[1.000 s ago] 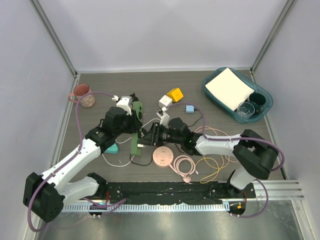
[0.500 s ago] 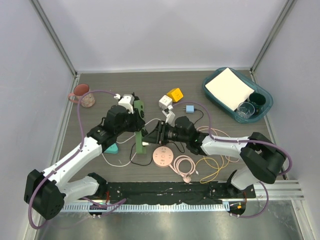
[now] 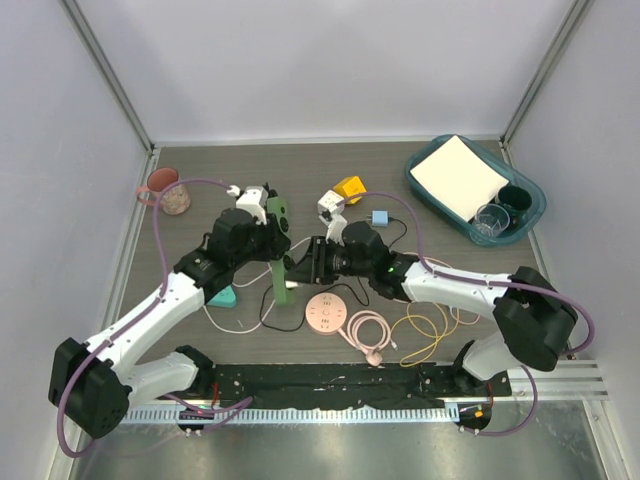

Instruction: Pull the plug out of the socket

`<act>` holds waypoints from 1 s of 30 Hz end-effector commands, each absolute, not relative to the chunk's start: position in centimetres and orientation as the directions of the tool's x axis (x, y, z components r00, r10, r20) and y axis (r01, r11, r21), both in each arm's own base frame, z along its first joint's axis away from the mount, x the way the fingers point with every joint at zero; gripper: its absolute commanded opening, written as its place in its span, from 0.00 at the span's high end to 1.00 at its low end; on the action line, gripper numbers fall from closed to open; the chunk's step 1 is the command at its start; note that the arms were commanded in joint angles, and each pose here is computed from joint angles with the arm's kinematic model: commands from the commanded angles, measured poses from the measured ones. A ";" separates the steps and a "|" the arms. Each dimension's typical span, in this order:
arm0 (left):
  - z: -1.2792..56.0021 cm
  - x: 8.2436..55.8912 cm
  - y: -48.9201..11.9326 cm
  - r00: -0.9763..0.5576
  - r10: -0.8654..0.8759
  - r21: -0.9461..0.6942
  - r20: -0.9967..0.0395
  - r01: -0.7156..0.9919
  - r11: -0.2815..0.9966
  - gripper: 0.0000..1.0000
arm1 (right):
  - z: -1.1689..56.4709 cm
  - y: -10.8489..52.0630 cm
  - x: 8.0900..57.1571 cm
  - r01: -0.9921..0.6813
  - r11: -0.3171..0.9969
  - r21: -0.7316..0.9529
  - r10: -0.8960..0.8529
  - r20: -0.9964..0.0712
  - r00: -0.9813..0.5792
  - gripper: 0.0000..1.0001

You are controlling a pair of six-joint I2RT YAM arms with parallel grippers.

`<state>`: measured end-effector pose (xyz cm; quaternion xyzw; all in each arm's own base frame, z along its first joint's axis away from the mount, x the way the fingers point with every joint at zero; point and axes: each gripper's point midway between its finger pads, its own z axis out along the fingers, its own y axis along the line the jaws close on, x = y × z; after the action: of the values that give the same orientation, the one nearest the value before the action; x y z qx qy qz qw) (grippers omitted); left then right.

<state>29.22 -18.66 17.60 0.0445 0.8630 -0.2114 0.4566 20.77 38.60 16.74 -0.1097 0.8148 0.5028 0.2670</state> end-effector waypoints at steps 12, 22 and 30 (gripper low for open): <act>15.8 31.4 -13.8 -0.555 0.150 0.000 -0.818 0.262 0.965 1.00 | 19.0 36.8 22.2 -0.469 0.447 0.762 0.134 -0.576 -0.807 0.99; 16.9 31.0 -15.9 -0.502 0.120 -0.084 -0.856 0.364 0.927 1.00 | 22.0 36.4 20.3 -0.510 0.300 0.806 0.137 -0.566 -0.813 0.99; 16.8 30.8 -16.0 -0.504 0.129 -0.081 -0.854 0.375 0.923 1.00 | 21.5 37.0 19.4 -0.450 0.163 0.878 0.126 -0.470 -0.873 0.99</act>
<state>29.44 -21.16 18.81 0.1117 0.8434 -0.2560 0.4590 20.42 37.04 17.71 -0.0772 0.7801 0.5762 0.2311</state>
